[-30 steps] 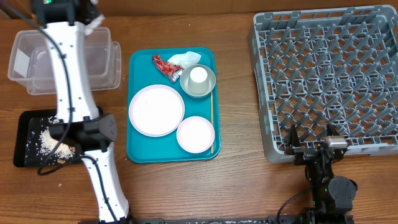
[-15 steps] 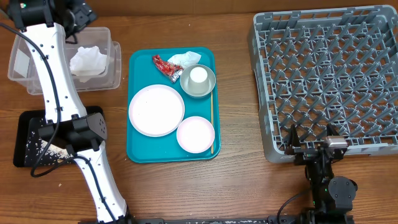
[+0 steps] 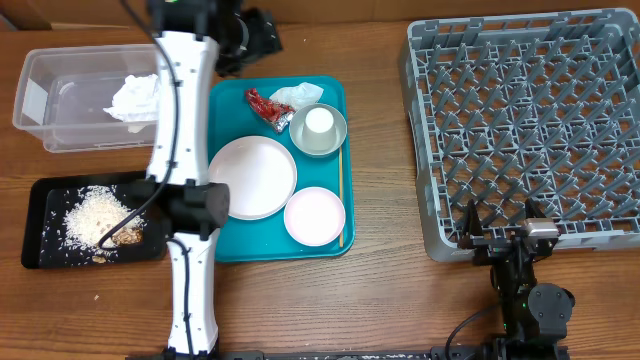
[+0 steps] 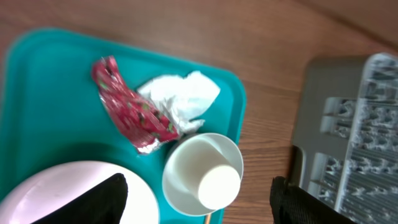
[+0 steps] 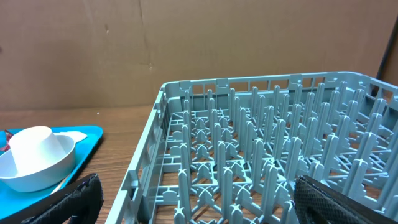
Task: Sort waste into correct bins and load items into the dishwasher
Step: 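Move the left gripper to the red wrapper and grasp it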
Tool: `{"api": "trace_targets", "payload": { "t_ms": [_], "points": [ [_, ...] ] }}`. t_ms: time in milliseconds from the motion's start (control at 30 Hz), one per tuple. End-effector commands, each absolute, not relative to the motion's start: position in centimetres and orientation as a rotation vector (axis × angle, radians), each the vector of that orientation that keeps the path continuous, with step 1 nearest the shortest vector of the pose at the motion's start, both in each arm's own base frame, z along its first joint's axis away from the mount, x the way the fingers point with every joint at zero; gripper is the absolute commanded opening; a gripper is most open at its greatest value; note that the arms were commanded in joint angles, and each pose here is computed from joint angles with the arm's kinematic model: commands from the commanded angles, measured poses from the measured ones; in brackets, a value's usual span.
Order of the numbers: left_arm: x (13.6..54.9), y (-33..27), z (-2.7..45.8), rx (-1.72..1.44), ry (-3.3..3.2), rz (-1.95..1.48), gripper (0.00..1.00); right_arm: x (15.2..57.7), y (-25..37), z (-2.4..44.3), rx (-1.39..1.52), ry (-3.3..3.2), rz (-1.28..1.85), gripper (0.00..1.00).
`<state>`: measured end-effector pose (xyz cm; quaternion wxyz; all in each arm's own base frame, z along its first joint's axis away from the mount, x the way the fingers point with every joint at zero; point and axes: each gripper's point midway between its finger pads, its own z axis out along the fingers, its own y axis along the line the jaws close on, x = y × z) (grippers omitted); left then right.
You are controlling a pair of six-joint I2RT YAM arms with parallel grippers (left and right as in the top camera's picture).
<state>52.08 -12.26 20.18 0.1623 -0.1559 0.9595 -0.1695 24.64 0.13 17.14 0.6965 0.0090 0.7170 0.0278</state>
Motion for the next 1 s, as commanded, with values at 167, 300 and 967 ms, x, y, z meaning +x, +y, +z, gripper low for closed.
{"api": "trace_targets", "payload": {
  "t_ms": [167,300,967],
  "points": [
    [52.3,-12.2,9.4,-0.723,2.907,-0.306,0.73,24.6,0.1,17.0,0.018,1.592,0.058,1.0],
    [51.9,-10.0,7.2,-0.806,2.94,-0.202,0.7,24.6,0.1,17.0,0.018,1.592,0.058,1.0],
    [51.7,-8.3,1.9,-1.09,2.94,-0.143,0.65,24.6,0.1,17.0,0.018,1.592,0.058,1.0]
  ]
}}
